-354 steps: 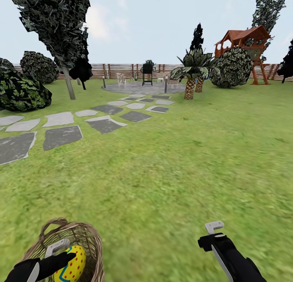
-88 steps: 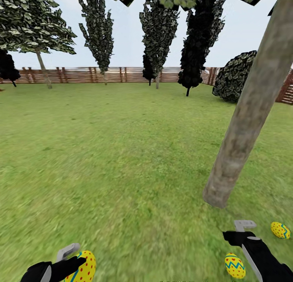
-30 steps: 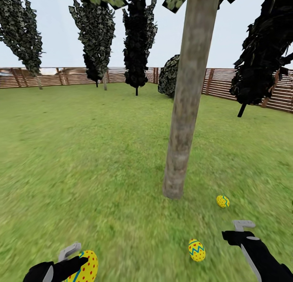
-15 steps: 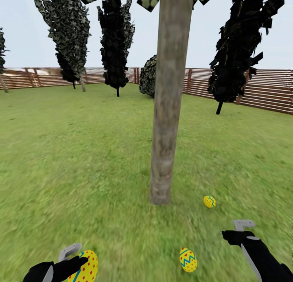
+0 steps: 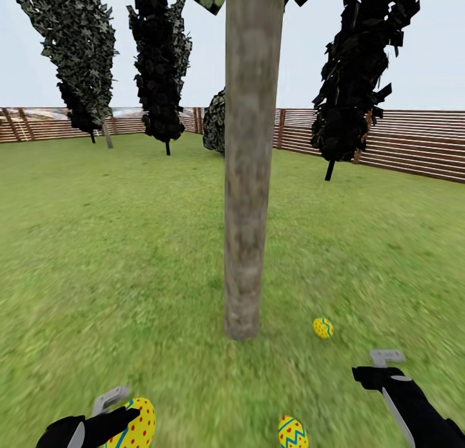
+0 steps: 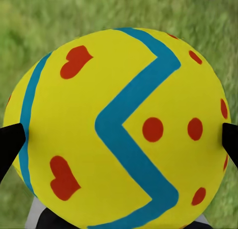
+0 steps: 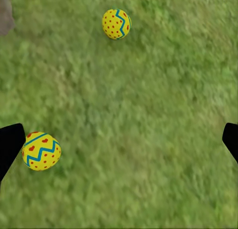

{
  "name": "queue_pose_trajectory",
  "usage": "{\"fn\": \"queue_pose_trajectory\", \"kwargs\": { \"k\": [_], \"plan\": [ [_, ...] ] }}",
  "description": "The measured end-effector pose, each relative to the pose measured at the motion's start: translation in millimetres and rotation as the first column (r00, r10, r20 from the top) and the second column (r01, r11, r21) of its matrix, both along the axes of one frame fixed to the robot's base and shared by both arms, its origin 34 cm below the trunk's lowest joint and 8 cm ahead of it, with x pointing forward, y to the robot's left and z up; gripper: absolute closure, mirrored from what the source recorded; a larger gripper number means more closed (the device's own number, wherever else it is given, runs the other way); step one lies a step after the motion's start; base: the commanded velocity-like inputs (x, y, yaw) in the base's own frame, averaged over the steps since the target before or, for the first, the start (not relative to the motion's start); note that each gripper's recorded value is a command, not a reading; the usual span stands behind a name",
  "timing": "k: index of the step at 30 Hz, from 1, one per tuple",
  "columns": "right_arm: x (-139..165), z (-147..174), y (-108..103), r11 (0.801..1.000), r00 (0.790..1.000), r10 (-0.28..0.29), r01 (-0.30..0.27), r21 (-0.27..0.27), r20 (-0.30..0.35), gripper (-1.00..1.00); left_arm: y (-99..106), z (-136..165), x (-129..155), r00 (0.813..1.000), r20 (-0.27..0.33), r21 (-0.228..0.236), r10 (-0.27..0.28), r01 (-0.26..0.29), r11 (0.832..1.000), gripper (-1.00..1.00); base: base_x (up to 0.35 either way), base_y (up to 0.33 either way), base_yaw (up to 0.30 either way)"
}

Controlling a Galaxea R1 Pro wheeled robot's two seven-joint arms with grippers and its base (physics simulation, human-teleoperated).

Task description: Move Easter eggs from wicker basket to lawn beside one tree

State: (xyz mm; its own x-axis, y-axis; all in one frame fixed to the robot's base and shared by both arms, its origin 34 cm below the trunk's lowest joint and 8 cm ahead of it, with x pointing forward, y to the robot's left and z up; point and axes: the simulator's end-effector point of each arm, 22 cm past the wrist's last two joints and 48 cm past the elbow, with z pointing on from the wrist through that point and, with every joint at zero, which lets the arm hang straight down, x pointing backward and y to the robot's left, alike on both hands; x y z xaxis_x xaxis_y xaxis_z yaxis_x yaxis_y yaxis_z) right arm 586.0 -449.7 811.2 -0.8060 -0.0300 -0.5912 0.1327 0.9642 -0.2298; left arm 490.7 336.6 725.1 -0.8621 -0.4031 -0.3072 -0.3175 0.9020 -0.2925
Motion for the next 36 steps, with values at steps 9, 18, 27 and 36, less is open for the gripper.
{"fn": "queue_pose_trajectory", "kwargs": {
  "k": [9, 18, 27, 36],
  "plan": [
    [0.6, -1.2, 0.1, 1.0, 1.0, 0.0, 0.0, 0.0, -0.002, -1.0, -9.1, -1.7, 1.4, 1.0, 0.001, -0.01, -0.005, 0.005, 1.0, 1.0, 0.029, 0.0, 0.0],
    [4.5, -7.6, 1.1, 1.0, 1.0, 0.002, -0.002, 0.001, -0.001, -1.0, -11.4, -8.6, 3.9, 1.0, -0.004, -0.009, -0.012, 0.012, 1.0, 1.0, 0.0, 0.0, 0.0],
    [8.3, -13.9, 1.3, 1.0, 1.0, 0.002, -0.002, 0.001, 0.001, -1.0, -11.0, -15.1, 7.5, 1.0, -0.004, -0.009, -0.012, 0.012, 1.0, 1.0, 0.0, 0.0, 0.0],
    [11.8, -21.0, 1.3, 1.0, 1.0, 0.002, -0.002, 0.001, 0.002, -1.0, -11.0, -22.3, 10.9, 1.0, -0.003, -0.009, -0.012, 0.011, 1.0, 1.0, 0.0, 0.0, 0.0]
  ]
}}
